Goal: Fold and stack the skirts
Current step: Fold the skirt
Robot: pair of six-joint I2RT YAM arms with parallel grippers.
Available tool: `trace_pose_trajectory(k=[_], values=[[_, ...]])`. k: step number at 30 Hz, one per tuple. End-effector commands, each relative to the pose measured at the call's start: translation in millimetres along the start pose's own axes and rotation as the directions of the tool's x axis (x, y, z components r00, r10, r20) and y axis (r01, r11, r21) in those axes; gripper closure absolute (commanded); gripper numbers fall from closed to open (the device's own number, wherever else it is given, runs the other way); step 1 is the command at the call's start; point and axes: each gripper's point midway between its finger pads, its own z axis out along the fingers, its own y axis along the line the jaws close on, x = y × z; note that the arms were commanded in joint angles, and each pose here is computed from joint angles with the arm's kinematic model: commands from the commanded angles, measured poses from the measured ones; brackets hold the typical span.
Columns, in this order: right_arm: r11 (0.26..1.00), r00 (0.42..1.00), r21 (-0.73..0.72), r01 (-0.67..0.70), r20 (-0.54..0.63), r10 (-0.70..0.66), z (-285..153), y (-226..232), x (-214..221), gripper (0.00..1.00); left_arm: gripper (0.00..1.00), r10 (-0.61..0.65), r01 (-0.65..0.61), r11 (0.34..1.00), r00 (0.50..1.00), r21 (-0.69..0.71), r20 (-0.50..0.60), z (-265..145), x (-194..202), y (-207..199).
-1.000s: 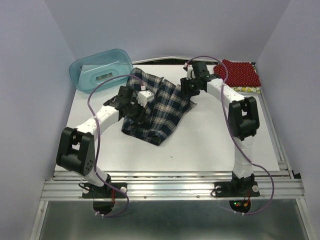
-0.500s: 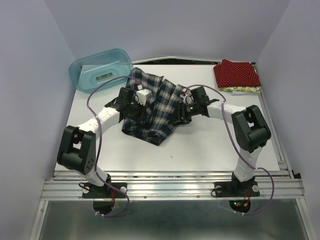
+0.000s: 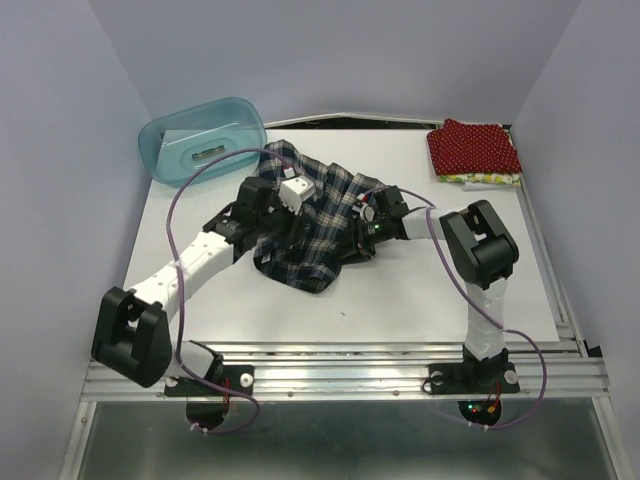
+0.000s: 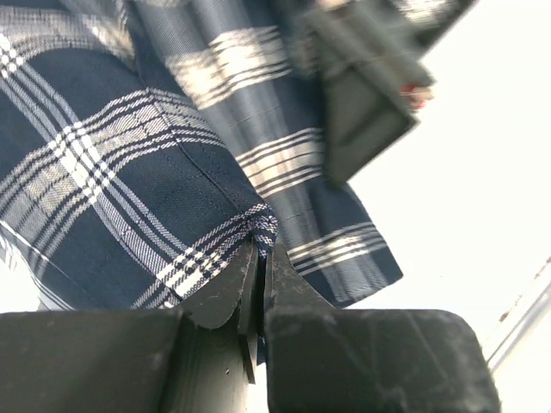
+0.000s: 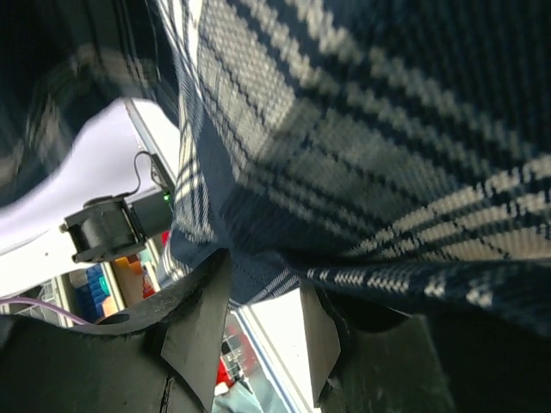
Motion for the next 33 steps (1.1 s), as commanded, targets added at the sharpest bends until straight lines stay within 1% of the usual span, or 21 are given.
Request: trace_pose_trajectory(k=[1,3,4,6,7,9,12,14,15,19,20,22,23,24,26,27,29,30,31,32,33], values=[[0.997,1.0,0.077,0.004,0.023,-0.006,8.6,-20.5,-0.1,0.57,1.0,0.116,-0.122,0.989,0.991,0.078,0.074,-8.2,-11.9,-46.9],[0.997,1.0,0.073,0.01,0.023,-0.012,7.9,-18.8,-0.1,0.57,1.0,0.126,-0.134,0.987,0.988,0.089,0.084,-5.1,-11.5,-57.6],[0.997,1.0,0.074,0.008,0.021,-0.01,7.5,-18.7,0.5,0.57,1.0,0.137,-0.145,0.983,0.988,0.113,0.074,-1.0,-6.9,-67.9],[0.997,1.0,0.074,0.01,0.024,-0.012,6.0,-17.4,1.2,0.57,1.0,0.142,-0.15,0.98,0.988,0.129,0.067,4.5,-1.1,-74.9],[0.997,1.0,0.073,0.012,0.023,-0.014,5.4,-16.4,1.5,0.57,1.0,0.152,-0.158,0.975,0.987,0.154,0.049,9.9,8.0,-82.6],[0.997,1.0,0.073,0.014,0.025,-0.016,4.1,-15.0,1.7,0.57,1.0,0.168,-0.174,0.97,0.985,0.173,0.048,15.4,12.7,-91.2],[0.997,1.0,0.074,0.012,0.026,-0.014,2.9,-13.5,1.8,0.57,1.0,0.203,-0.2,0.958,0.979,0.205,0.004,27.4,32.6,-104.8],[0.997,0.999,0.073,0.016,0.028,-0.018,1.1,-10.7,1.5,0.57,1.0,0.215,-0.198,0.959,0.974,0.204,-0.067,40.8,55.7,-103.4],[0.997,1.0,0.075,0.014,0.025,-0.016,0.1,-9.9,2.5,0.56,1.0,0.207,-0.18,0.962,0.971,0.203,-0.12,50.2,71.7,-99.0],[0.997,0.998,0.072,0.04,0.045,-0.043,-8.0,2.6,-1.1,0.55,1.0,0.201,-0.148,0.964,0.949,0.222,-0.241,65.3,107.4,-93.6],[0.996,0.997,0.072,0.055,0.052,-0.059,-10.8,7.3,-3.6,0.55,1.0,0.198,-0.141,0.963,0.948,0.231,-0.249,66.0,106.0,-95.0],[0.992,0.993,0.106,0.068,0.092,-0.078,-29.2,9.8,-16.4,0.55,1.0,0.164,-0.105,0.968,0.954,0.23,-0.251,67.1,106.2,-89.1],[0.991,0.986,0.115,0.073,0.143,-0.089,-46.5,12.5,-36.4,0.55,1.0,0.144,-0.082,0.968,0.956,0.239,-0.255,66.4,106.2,-88.9],[0.987,0.979,0.132,0.087,0.17,-0.109,-59.4,12.1,-47.3,0.55,1.0,0.13,-0.067,0.969,0.956,0.237,-0.262,66.3,106.5,-85.1],[0.981,0.967,0.182,0.064,0.233,-0.107,-88.8,8.4,-67.0,0.55,1.0,0.101,-0.035,0.971,0.957,0.236,-0.274,68.0,105.7,-76.1],[0.975,0.943,0.215,0.058,0.309,-0.124,-114.5,5.3,-92.4,0.55,1.0,0.1,-0.032,0.973,0.953,0.23,-0.287,68.6,108.2,-73.7],[0.968,0.914,0.245,0.046,0.381,-0.14,-143.0,2.1,-117.0,0.54,1.0,0.095,-0.018,0.971,0.944,0.239,-0.315,71.6,112.8,-72.5],[0.958,0.884,0.276,0.08,0.424,-0.196,-154.6,14.0,-137.2,0.51,1.0,0.097,-0.016,0.97,0.941,0.244,-0.323,72.7,114.6,-72.7],[0.956,0.87,0.277,0.095,0.443,-0.215,-162.2,19.6,-147.5,0.51,1.0,0.094,-0.012,0.969,0.94,0.245,-0.327,73.1,115.1,-72.5],[0.95,0.853,0.295,0.105,0.464,-0.238,-167.0,23.6,-158.9,0.48,1.0,0.096,-0.012,0.968,0.939,0.25,-0.33,73.4,115.8,-73.4],[0.951,0.851,0.292,0.105,0.469,-0.238,-164.6,22.0,-168.4,0.48,1.0,0.097,-0.013,0.969,0.94,0.248,-0.328,74.1,115.7,-73.0]])
